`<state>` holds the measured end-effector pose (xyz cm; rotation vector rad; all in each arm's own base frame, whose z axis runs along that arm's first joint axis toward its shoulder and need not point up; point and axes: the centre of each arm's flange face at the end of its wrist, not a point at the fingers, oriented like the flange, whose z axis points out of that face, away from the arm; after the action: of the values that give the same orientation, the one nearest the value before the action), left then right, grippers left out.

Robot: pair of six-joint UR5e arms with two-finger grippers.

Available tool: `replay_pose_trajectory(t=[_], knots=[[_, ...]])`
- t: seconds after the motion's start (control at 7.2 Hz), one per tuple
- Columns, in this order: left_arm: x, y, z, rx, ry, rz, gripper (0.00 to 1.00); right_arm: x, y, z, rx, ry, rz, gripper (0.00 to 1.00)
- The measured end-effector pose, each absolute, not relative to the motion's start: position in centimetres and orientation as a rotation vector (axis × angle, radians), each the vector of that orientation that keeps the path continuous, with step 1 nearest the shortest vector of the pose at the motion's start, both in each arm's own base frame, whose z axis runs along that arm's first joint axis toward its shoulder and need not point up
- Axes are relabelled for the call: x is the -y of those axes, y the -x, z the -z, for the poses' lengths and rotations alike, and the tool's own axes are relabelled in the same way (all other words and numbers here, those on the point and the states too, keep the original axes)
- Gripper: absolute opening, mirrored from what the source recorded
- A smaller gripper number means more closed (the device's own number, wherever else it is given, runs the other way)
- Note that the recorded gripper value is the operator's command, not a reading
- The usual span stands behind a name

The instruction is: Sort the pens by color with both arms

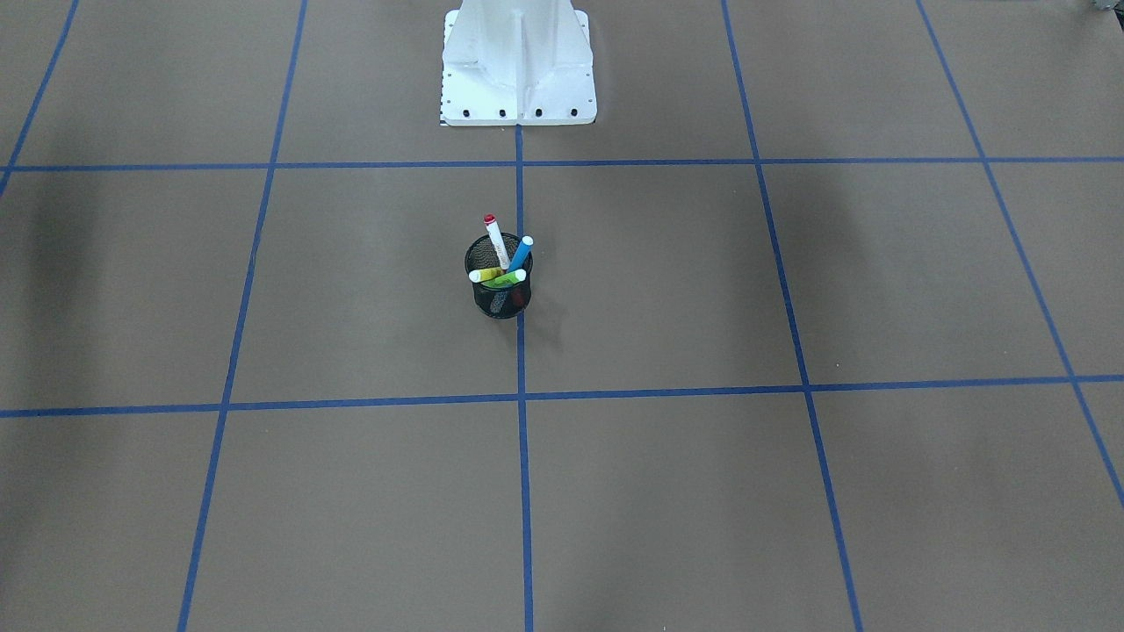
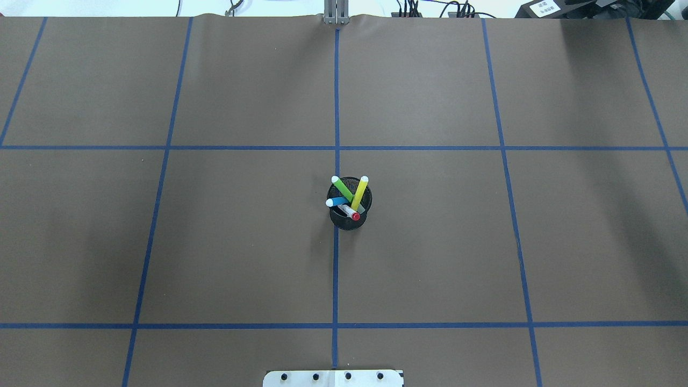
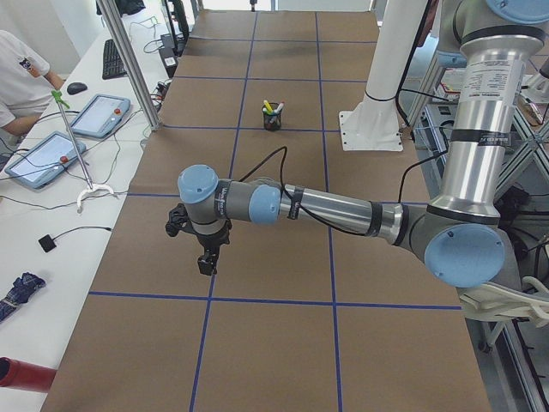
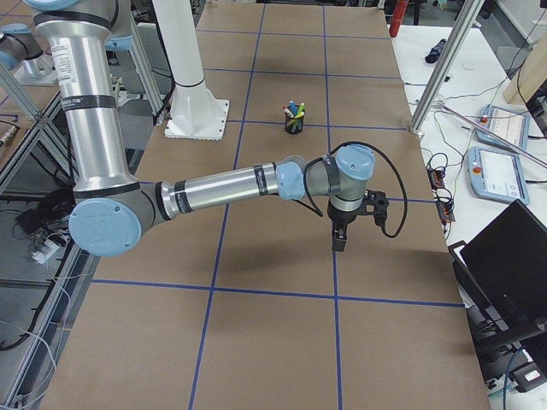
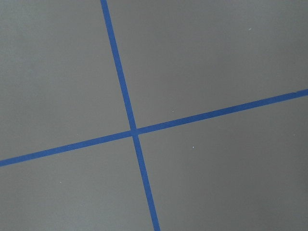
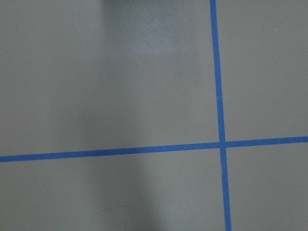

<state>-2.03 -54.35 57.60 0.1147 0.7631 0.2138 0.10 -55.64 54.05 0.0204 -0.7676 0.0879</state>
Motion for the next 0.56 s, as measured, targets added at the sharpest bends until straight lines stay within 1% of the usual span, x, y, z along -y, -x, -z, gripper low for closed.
replay_pose_trajectory(t=[0.56], knots=[[54.38, 1.85, -57.54, -0.763, -0.115, -0.217, 1.00, 55.55, 0.30, -54.27, 0.766, -0.018, -0.082, 1.00]])
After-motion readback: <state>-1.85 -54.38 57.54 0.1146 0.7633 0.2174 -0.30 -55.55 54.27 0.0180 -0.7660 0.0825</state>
